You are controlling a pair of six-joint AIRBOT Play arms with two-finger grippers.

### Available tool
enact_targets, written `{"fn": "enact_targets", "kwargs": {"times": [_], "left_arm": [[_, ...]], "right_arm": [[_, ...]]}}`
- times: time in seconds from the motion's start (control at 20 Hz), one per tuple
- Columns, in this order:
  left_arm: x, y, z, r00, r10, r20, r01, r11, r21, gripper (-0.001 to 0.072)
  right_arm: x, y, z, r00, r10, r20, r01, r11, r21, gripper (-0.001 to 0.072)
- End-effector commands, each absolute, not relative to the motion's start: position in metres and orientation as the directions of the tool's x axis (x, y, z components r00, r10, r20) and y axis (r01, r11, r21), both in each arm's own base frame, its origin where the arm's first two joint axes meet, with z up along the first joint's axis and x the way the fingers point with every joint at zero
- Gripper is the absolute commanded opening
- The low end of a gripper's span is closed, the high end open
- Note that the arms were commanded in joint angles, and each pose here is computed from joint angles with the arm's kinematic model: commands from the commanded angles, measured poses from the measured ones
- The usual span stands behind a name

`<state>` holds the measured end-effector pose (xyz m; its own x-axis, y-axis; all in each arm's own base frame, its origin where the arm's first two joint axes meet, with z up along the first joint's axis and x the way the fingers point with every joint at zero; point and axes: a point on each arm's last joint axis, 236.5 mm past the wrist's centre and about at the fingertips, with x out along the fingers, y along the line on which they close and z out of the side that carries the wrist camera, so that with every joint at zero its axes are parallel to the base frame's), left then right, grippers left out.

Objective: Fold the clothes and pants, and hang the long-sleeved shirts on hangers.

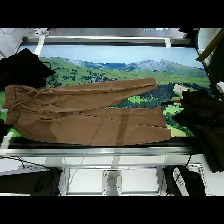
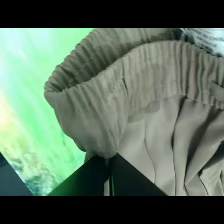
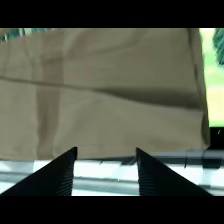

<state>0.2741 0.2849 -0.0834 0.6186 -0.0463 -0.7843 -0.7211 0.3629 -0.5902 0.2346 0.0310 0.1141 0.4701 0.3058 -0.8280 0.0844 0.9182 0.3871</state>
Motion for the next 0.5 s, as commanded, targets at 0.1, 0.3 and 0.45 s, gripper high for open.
{"fn": "enact_targets", "kwargs": {"times": [0.1,0.3,0.45], "left_arm": [[0.277,0.286,-0.065,0.634,-0.025,-0.773,-0.703,0.398,-0.589,0.002],[0.278,0.287,-0.048,0.648,0.003,-0.762,-0.672,0.475,-0.569,0.002],[0.277,0.287,-0.042,0.648,0.012,-0.762,-0.662,0.504,-0.555,0.002]], "right_arm": [[0.195,-0.034,0.094,0.313,0.029,-0.949,0.199,0.975,0.096,0.0384],[0.171,-0.061,0.044,0.17,-0.007,-0.986,0.343,0.938,0.052,0.0387],[0.173,-0.011,-0.005,0.133,0.371,-0.919,0.393,0.832,0.392,0.0387]]}}
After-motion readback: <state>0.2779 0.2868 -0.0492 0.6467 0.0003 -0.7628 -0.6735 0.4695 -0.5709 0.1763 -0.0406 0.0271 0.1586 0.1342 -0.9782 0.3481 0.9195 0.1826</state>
